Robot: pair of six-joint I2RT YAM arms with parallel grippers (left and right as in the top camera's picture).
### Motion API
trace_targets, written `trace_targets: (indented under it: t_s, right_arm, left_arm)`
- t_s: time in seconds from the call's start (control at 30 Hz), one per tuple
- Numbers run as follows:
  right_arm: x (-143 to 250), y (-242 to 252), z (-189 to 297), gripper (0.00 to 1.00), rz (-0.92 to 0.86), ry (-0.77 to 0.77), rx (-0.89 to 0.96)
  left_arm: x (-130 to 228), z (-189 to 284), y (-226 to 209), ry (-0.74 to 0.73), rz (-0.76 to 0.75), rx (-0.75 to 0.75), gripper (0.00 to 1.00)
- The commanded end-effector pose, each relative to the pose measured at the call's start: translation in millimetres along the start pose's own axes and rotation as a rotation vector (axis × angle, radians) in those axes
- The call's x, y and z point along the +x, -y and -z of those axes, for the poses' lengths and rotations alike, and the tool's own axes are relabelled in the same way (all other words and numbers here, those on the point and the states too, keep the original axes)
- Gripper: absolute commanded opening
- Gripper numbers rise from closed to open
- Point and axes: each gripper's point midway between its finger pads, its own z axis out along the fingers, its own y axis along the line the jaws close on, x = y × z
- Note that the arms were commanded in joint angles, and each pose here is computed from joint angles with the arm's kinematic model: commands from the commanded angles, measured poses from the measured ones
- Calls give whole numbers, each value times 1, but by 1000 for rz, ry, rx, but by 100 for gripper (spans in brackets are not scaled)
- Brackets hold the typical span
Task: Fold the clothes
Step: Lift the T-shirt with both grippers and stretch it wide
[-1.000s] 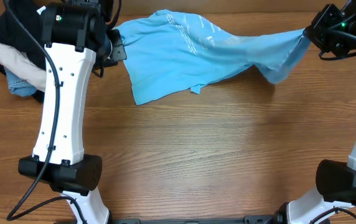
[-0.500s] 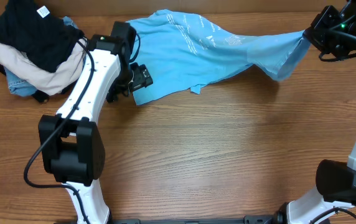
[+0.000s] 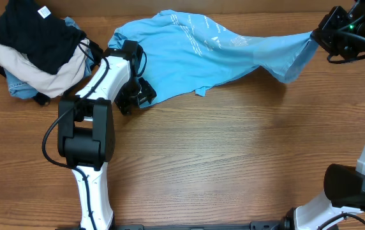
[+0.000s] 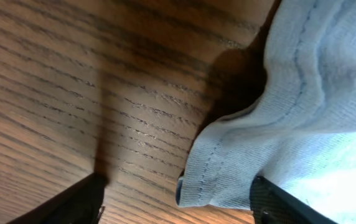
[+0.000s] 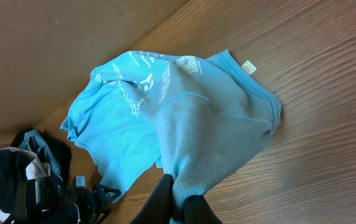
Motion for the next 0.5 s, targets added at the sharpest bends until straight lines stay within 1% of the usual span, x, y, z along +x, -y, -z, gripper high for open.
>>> trace_targets:
  t_s: [0.0, 0.07, 0.13, 0.17, 0.2, 0.27, 0.33, 0.43, 0.47]
  right_arm:
    - [-1, 0, 2, 6, 9, 10, 2]
    - [-1, 0, 2, 6, 8, 9, 2]
    - [-1, 0, 2, 6, 8, 7, 3]
    - [0, 1, 2, 6, 7, 6, 4]
    - [0, 1, 2, 6, 7, 6, 4]
    - [-1, 0, 2, 6, 8, 6, 4]
    - [-2, 0, 2, 4, 9, 11, 2]
    - [-6, 0, 5, 4, 14, 35, 9]
    - [-11, -1, 12, 4, 19, 65, 13]
  left_arm:
    - [4, -16, -1, -27, 7, -19, 67]
    - [2, -16, 1, -19, 6, -11, 53]
    - [1, -16, 2, -15, 5, -6, 30]
    - [1, -16, 2, -15, 4, -6, 15]
    - [1, -16, 2, -15, 1, -7, 4]
    - [3, -16, 1, -21, -24, -12, 4]
    - [5, -13, -1, -33, -45, -22, 4]
    - [3, 24, -5, -22, -86, -59, 4]
    - [-1, 56, -9, 21, -92, -82, 4]
